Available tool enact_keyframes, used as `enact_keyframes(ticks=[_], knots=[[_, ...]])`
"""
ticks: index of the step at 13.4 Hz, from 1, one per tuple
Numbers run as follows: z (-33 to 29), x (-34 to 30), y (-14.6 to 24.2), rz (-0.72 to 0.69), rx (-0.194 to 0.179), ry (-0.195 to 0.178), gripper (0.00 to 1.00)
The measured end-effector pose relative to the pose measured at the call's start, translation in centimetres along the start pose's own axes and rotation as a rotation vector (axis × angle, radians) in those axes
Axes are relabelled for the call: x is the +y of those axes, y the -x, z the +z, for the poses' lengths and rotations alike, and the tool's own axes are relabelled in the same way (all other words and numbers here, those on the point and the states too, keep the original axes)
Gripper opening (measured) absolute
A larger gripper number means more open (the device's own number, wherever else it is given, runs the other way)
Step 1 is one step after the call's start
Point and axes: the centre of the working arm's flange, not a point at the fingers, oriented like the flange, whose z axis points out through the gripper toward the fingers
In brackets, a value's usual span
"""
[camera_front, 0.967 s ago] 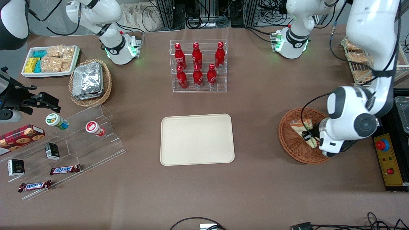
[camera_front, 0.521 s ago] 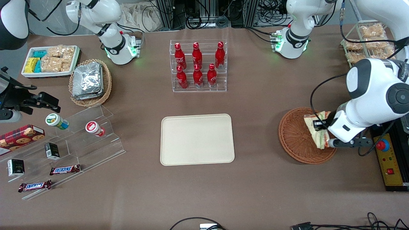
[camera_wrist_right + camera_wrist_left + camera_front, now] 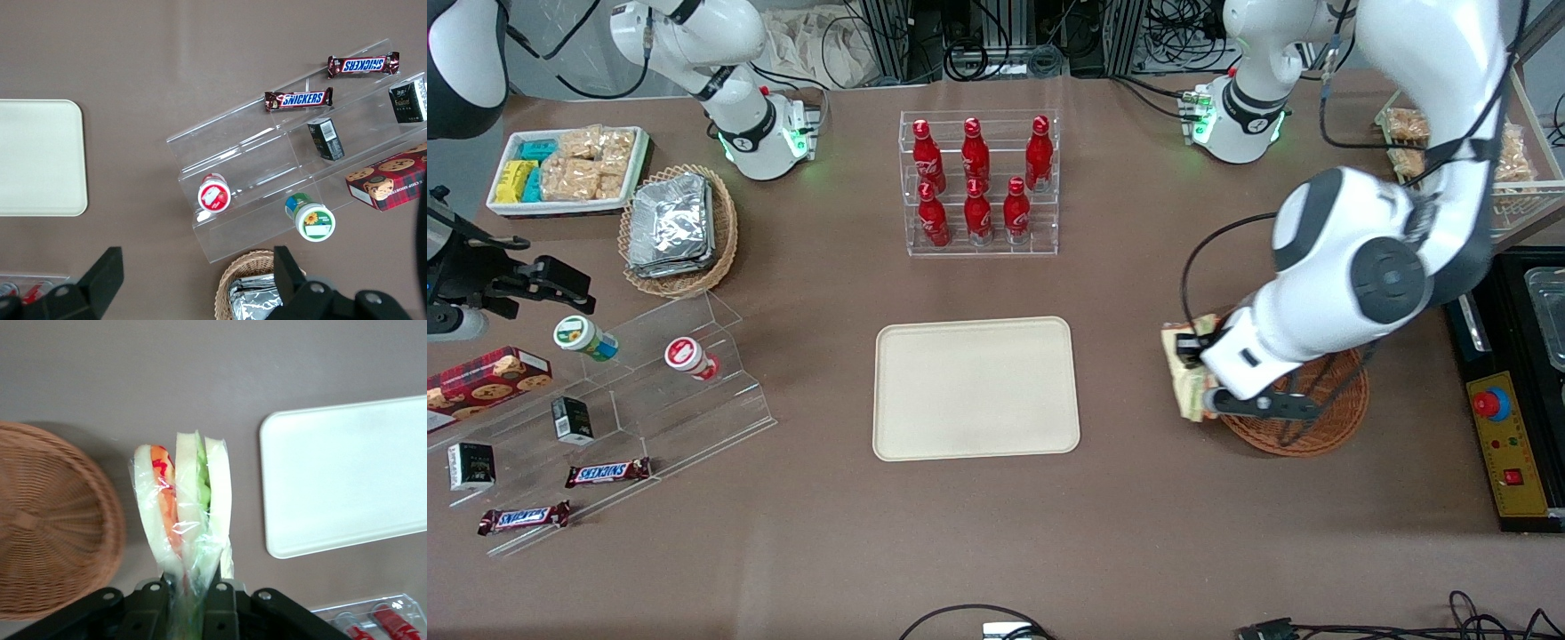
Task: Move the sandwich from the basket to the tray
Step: 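Carry the sandwich with the left gripper over the cream tray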
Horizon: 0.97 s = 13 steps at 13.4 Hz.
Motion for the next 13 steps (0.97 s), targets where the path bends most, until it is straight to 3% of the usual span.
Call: enact_keyframes(ticks=[3,9,13], knots=[[4.7,5.1,-0.4,0.017,-0.055,0.008,0.19],[14.2,8.5,-2.0,0.037,-0.111,0.037,0.19],[19.0,9.8,-2.3,0.022,-0.114,0.054,0.19]])
